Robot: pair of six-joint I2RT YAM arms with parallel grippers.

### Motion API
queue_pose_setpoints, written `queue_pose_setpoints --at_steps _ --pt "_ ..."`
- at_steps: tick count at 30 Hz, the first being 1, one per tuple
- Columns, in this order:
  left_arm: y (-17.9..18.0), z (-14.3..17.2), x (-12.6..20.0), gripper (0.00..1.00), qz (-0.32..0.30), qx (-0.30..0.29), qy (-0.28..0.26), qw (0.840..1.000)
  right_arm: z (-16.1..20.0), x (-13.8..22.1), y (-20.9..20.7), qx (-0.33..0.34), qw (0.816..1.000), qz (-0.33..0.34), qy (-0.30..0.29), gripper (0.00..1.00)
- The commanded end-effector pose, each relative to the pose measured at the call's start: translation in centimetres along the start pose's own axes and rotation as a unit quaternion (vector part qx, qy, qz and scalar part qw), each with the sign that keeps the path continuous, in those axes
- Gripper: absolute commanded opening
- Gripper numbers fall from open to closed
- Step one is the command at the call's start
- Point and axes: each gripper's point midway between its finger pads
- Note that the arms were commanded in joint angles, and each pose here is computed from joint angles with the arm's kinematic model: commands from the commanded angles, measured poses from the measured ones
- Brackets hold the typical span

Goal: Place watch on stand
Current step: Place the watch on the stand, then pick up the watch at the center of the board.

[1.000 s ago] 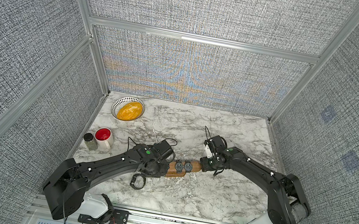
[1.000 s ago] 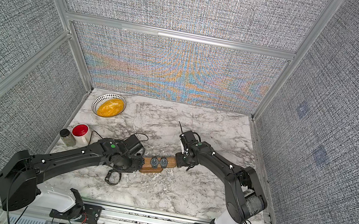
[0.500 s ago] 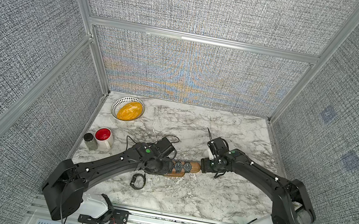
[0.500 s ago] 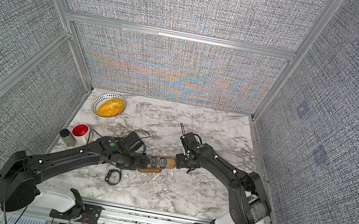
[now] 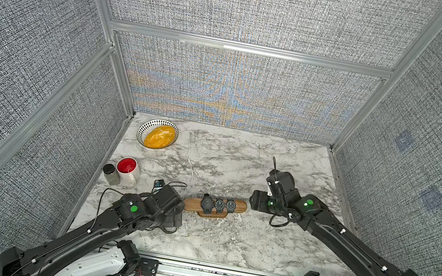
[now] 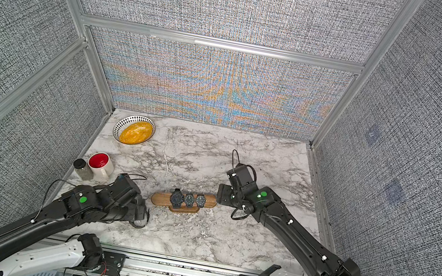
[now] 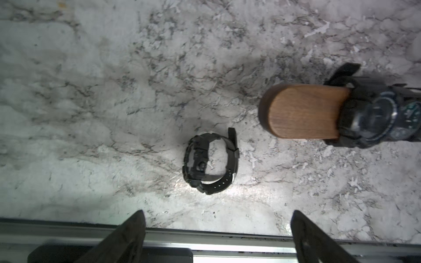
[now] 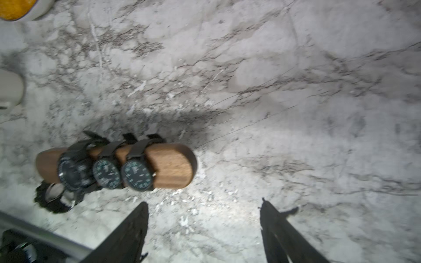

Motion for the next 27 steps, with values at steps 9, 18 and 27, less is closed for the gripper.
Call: queue_pose_setpoints --at_steps 9,18,27 --pt "2.6 1.4 -2.4 0.99 -0.054 0.049 0.015 0.997 3.2 -0.1 10.5 -0.064 0.997 -0.042 -0.002 0.71" --pt "3.8 0.0 -0.6 0.95 0.020 0.141 -0.049 0.989 6.8 -3.5 19.9 -0.020 0.996 -0.077 0.045 0.69" --pt "6.4 -3.6 6.4 0.99 0.129 0.185 -0.183 0.957 8.5 -6.9 25.8 0.030 0.990 -0.112 0.086 0.66"
Point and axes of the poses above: each gripper's point midway between its finger pads, its own x axis back along the fingers, its own y axis along the line the jaws close on, z = x × y, and after that the axes turned 11 degrees about x, right-handed
